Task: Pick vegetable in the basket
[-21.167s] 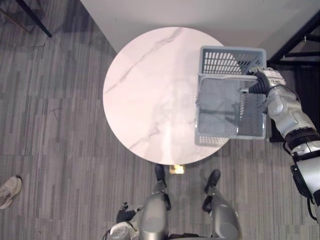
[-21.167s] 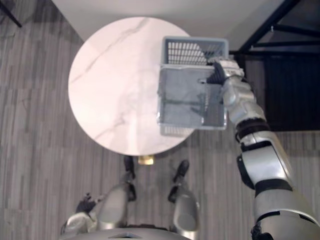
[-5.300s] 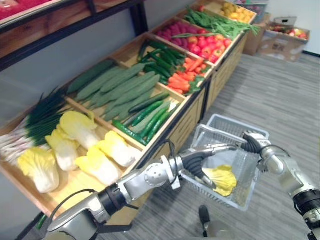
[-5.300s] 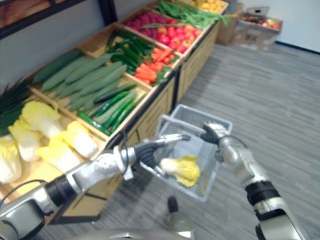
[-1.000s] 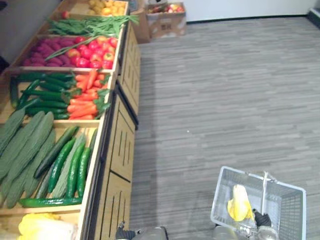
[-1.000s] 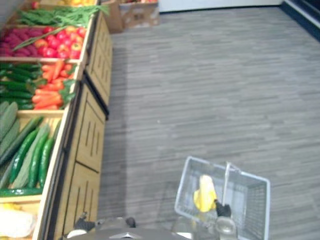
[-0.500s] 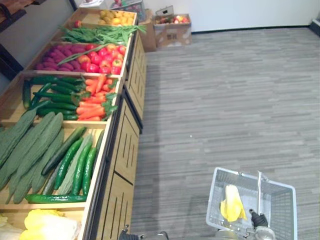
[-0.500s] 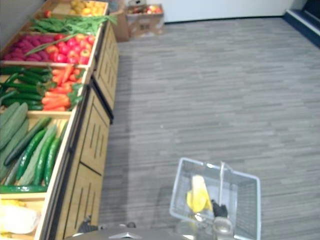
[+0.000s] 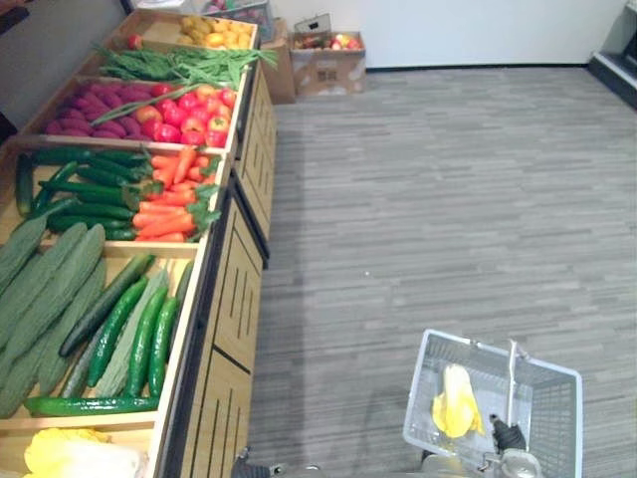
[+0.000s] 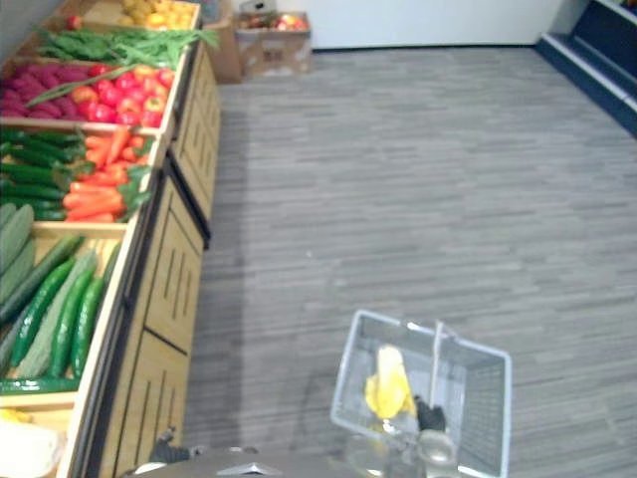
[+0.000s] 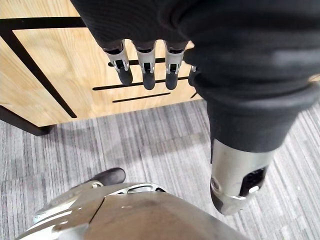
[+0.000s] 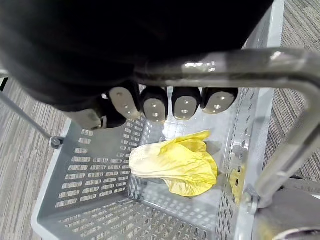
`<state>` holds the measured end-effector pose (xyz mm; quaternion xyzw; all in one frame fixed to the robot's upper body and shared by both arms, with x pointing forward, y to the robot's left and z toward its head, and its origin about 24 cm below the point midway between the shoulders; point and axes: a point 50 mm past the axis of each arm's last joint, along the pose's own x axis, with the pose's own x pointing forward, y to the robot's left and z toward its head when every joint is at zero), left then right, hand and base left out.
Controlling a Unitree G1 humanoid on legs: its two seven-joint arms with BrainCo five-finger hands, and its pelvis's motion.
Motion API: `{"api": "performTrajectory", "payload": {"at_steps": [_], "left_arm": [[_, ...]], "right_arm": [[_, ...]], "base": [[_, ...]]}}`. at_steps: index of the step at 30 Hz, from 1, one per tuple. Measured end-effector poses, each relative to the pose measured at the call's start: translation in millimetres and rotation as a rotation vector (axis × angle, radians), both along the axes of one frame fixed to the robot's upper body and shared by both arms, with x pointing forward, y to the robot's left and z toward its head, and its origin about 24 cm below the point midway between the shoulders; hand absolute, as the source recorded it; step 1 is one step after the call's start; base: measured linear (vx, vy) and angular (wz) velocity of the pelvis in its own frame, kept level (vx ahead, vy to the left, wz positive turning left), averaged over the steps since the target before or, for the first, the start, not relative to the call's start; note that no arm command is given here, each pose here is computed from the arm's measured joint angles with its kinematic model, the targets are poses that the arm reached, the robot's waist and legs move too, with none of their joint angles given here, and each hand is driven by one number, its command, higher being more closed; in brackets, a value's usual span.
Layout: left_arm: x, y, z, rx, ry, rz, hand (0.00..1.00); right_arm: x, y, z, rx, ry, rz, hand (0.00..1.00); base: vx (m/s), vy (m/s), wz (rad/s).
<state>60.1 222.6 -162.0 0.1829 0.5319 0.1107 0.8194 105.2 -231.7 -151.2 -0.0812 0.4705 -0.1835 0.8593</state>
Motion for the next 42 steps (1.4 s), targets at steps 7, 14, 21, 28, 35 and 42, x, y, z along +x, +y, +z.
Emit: {"api": "performTrajectory", "payload": {"at_steps": [7,14,21,28,35,42], "left_arm": [[-1.8,-0.3,-0.5,-0.003,0.007,0.009,0.00],[9.3,-3.5,3.0,-0.016,-0.061,0.066,0.00],[9.2,-5.9,2.6,-0.031,-0.070,0.102,0.00],[2.5,-4.1,1.5,-0.027,-0.051,0.143,0.00],[-2.3,1.6,0.9,-0.004,-0.009,0.080,0.00],[-4.4,5.8,2.2,0.018,-0.001,0.031,0.00]], "right_arm": [[-4.0,-1.7,-0.7,0.003,0.006,-0.027,1.00],[-5.0,-4.7,0.0,-0.003,0.004,-0.026,1.00],[-2.2,-4.9,0.5,-0.008,0.011,-0.029,1.00],[-1.7,11.7,-1.3,0.007,0.002,0.000,1.00],[3.2,7.6,1.3,-0.007,-0.023,0.012,1.00],[28.0,11.8,10.0,-0.019,-0.109,0.072,1.00]], "base": [[-0.06,-0.030,0.00],[0.07,-0.114,-0.06],[0.14,-0.025,0.08],[0.31,0.186,-0.10],[0.35,0.162,0.00],[0.35,0.007,0.26]]}}
